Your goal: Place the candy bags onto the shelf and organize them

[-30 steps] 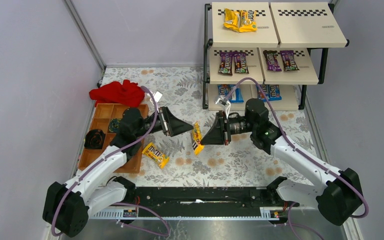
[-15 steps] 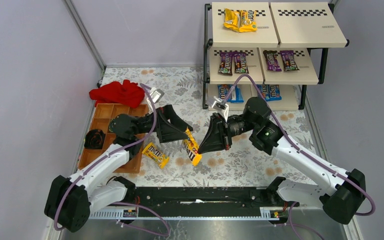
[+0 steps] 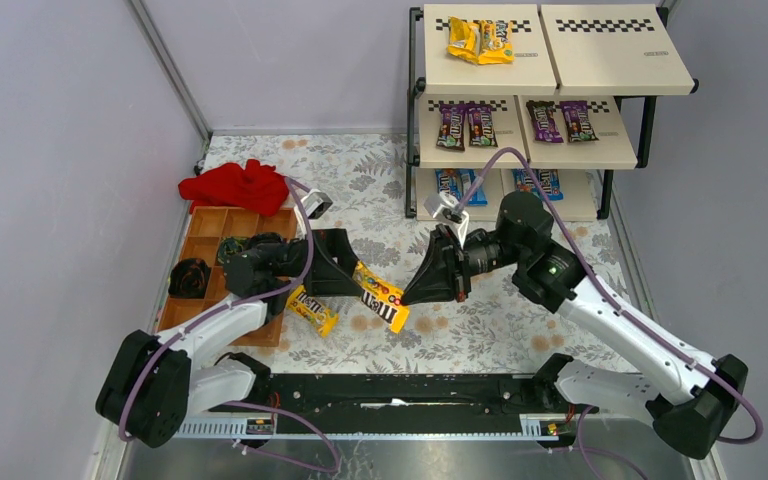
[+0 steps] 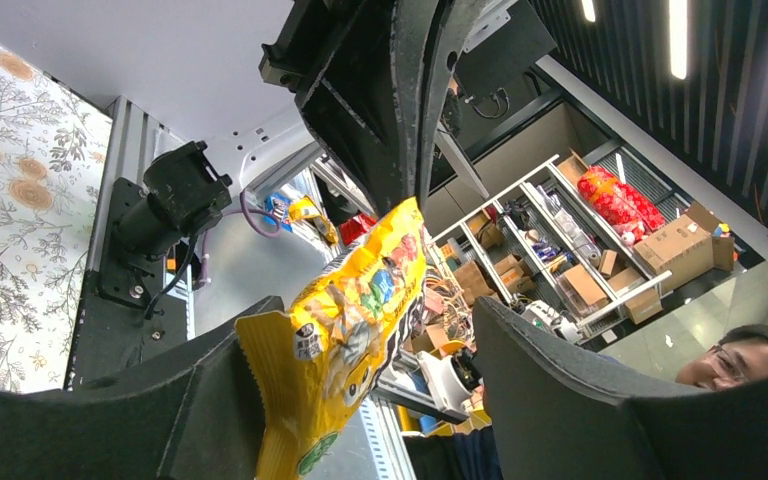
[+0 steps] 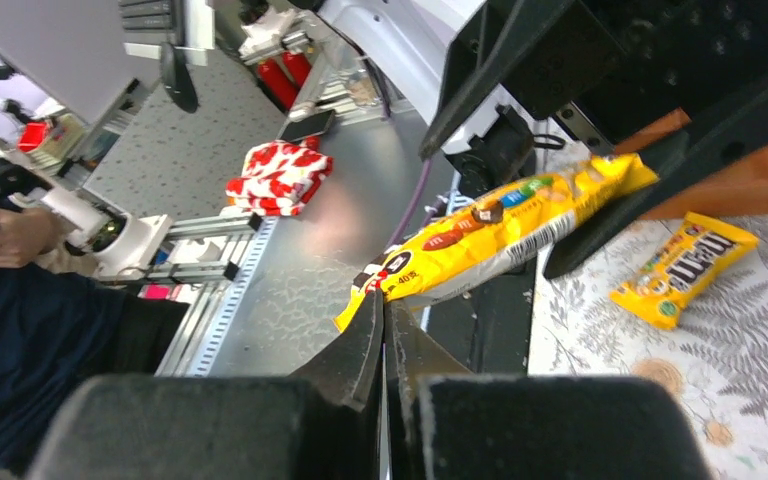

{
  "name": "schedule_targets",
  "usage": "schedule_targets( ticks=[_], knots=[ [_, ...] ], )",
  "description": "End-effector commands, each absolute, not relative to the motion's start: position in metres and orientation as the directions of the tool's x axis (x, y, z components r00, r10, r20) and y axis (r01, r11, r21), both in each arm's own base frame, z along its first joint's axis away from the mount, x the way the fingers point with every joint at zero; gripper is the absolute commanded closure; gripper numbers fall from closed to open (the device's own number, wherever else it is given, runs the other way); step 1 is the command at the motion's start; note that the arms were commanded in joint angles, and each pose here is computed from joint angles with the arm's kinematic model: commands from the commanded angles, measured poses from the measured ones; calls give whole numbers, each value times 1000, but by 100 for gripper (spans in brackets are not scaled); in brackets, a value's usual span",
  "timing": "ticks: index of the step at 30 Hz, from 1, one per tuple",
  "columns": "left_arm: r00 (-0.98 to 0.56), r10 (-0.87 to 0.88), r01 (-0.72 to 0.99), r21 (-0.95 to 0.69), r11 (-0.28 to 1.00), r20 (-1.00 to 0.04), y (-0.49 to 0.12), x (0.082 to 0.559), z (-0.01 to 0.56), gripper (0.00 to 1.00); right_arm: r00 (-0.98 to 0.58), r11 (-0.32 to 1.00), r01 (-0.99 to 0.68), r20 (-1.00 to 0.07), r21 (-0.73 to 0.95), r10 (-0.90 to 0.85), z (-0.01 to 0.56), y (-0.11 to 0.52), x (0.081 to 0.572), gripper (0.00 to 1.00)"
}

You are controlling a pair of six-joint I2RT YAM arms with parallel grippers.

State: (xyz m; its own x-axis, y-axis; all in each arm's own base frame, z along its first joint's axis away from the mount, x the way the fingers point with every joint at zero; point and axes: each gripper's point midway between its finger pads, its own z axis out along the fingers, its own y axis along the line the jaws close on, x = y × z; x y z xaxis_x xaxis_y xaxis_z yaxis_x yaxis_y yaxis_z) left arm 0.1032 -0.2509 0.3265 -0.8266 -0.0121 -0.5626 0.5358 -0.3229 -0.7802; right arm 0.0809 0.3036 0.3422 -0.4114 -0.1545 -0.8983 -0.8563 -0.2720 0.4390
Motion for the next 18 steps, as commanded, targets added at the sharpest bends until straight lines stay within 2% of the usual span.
schedule_targets(
  ticks=[1,6,9,14,18],
  knots=[
    [-766,-52,610,-700,-372,-640,-242,92,348,32,-350,-146,-919,-928,367,-131,335,299,93,100],
    [-780,-55,602,-723,-339,-623,-241,101,347,49,-407,-25,-911,-909,411,-86,323,305,115,100],
    [-788,-76,601,-738,-308,-611,-238,109,343,55,-430,47,-903,-901,428,-62,317,304,128,100],
    [-805,-104,590,-769,-246,-584,-239,127,336,67,-472,63,-881,-881,469,-42,316,302,136,99],
    [-813,-123,582,-793,-182,-569,-242,144,328,78,-519,89,-852,-855,516,-16,317,303,142,81]
  ],
)
